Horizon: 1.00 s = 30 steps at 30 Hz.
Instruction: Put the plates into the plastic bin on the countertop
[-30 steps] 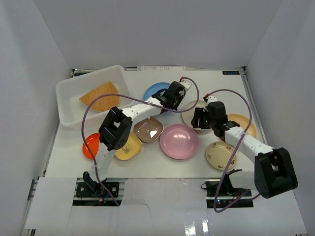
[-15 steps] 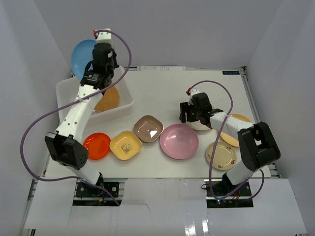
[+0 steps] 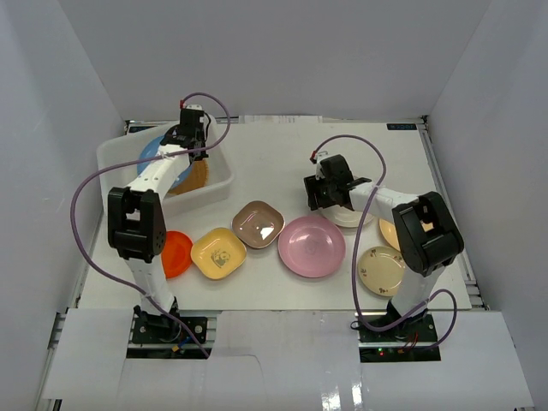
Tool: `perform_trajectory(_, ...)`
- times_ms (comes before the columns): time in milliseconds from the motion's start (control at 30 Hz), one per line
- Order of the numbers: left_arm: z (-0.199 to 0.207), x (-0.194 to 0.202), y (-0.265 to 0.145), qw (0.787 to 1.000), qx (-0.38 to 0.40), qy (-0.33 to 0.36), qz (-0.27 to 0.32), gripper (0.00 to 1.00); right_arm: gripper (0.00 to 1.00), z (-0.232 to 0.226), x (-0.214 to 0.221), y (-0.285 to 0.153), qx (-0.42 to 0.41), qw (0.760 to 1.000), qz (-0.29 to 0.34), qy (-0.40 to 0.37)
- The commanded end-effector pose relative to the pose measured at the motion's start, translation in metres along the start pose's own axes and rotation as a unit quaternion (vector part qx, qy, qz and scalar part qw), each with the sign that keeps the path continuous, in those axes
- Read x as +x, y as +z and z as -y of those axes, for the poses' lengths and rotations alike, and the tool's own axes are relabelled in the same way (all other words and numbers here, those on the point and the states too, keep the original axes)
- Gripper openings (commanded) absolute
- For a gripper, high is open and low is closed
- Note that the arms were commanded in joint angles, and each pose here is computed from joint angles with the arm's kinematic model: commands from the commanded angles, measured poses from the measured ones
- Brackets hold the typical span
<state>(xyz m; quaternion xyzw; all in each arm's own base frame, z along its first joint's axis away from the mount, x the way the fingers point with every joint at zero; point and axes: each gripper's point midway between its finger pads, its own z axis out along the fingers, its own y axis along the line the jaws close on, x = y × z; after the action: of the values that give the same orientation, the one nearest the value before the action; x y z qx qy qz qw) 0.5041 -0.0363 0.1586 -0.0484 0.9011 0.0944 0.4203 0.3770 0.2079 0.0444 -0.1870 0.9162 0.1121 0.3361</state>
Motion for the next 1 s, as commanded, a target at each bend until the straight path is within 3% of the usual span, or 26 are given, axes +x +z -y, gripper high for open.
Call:
perform_trajectory(0, 0.003, -0.007, 0.003, 1.000, 0.004, -0.005, 0.008, 0.00, 0.63, 0.000, -0.014, 0.004, 0.013, 1.000, 0.004, -0.025)
perform_trajectory(67, 0.004, -0.003, 0.009, 1.000, 0.000, -0.007, 0.003, 0.05, 0.60, 0.000, -0.014, 0.007, 0.017, 0.999, -0.001, -0.029)
perform_trajectory(133, 0.006, 0.002, 0.014, 1.000, 0.001, -0.007, -0.004, 0.17, 0.53, 0.001, -0.015, 0.009, 0.022, 0.999, -0.001, -0.032)
perform_trajectory(167, 0.007, 0.003, 0.015, 1.000, 0.001, -0.012, -0.004, 0.30, 0.50, 0.001, -0.014, 0.011, 0.024, 0.999, -0.003, -0.032)
perform_trajectory(233, 0.007, -0.001, 0.011, 1.000, 0.004, -0.019, 0.002, 0.45, 0.42, 0.002, -0.014, 0.012, 0.029, 0.999, -0.004, -0.033)
perform_trajectory(267, 0.008, -0.004, 0.008, 1.000, 0.008, -0.024, 0.006, 0.61, 0.39, 0.002, -0.015, 0.013, 0.031, 0.999, -0.003, -0.034)
perform_trajectory(300, 0.008, -0.008, 0.005, 0.999, 0.010, -0.028, 0.011, 0.67, 0.30, 0.001, -0.017, 0.012, 0.034, 0.999, -0.001, -0.036)
perform_trajectory(367, 0.008, -0.023, -0.008, 0.999, 0.021, -0.040, 0.029, 0.83, 0.23, 0.001, -0.021, 0.012, 0.038, 0.999, 0.004, -0.038)
perform_trajectory(467, 0.007, -0.044, -0.033, 0.996, 0.036, -0.060, 0.057, 0.95, 0.08, 0.004, -0.030, 0.008, 0.059, 0.997, 0.015, -0.043)
perform_trajectory(633, 0.010, -0.086, -0.095, 0.982, 0.099, -0.110, 0.114, 0.98, 0.08, 0.004, -0.071, -0.025, 0.083, 0.992, 0.074, -0.052)
perform_trajectory(733, 0.015, -0.111, -0.159, 0.960, 0.173, -0.149, 0.162, 0.98, 0.08, -0.010, -0.109, -0.058, 0.089, 0.985, 0.123, -0.082)
perform_trajectory(833, 0.019, -0.125, -0.233, 0.925, 0.262, -0.169, 0.217, 0.98, 0.08, -0.044, -0.153, -0.091, 0.065, 0.975, 0.182, -0.110)
perform_trajectory(867, 0.010, -0.132, -0.275, 0.908, 0.284, -0.176, 0.254, 0.98, 0.08, -0.067, -0.161, -0.098, 0.041, 0.970, 0.195, -0.138)
perform_trajectory(967, 0.008, -0.126, -0.329, 0.874, 0.342, -0.184, 0.291, 0.98, 0.08, -0.127, -0.196, -0.121, -0.016, 0.949, 0.252, -0.189)
